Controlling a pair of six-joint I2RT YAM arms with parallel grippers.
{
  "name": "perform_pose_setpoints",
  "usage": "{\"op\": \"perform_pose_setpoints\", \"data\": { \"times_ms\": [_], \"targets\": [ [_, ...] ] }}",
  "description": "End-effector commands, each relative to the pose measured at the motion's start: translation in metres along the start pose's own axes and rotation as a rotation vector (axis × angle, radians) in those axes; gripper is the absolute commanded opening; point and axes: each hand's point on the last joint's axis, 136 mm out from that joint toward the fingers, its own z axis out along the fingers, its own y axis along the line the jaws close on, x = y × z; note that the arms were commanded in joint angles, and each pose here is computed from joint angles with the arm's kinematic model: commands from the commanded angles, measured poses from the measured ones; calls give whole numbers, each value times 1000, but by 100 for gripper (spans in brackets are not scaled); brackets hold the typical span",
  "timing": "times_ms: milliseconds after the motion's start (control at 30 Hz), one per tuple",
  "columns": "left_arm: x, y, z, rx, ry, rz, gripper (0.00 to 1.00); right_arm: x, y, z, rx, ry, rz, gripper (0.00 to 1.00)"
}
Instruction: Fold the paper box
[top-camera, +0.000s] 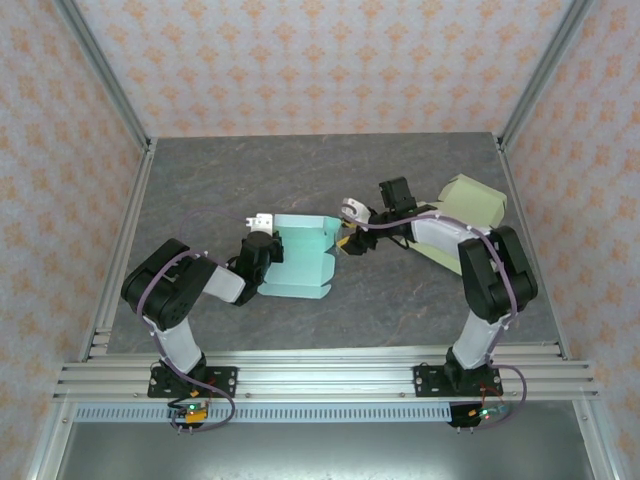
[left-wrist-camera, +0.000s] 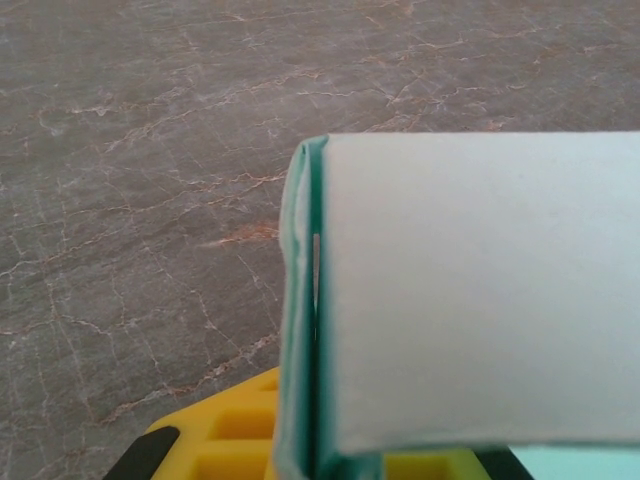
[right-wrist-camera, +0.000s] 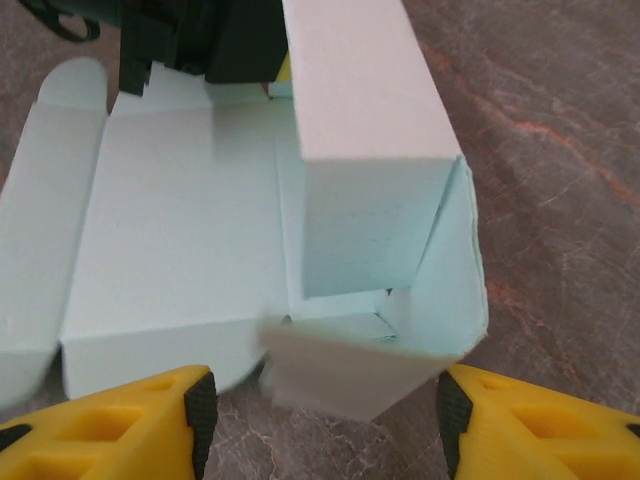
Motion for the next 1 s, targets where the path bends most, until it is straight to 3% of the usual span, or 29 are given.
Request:
{"op": "perform_pose_setpoints", "data": {
  "times_ms": [0, 200, 333, 567, 833, 967],
  "targets": [
    [1, -3, 2, 13, -4, -3, 0, 0, 7, 6, -48, 33, -68, 60],
    [-2, -4, 1, 15, -5, 2, 0, 1, 2, 6, -4, 21, -92, 55],
    [-2, -5, 3, 15, -1, 3, 0, -9, 2, 12, 14, -27, -112, 45],
    [-3, -6, 2, 7, -5, -10, 0, -22, 7, 29, 42, -74, -98, 37],
    [-3, -7, 0, -14, -12, -18, 0, -38, -12, 40, 257, -193, 52, 37],
    [0, -9, 0, -26, -9, -23, 0, -37, -34, 43, 493, -237, 167, 42]
  ]
}}
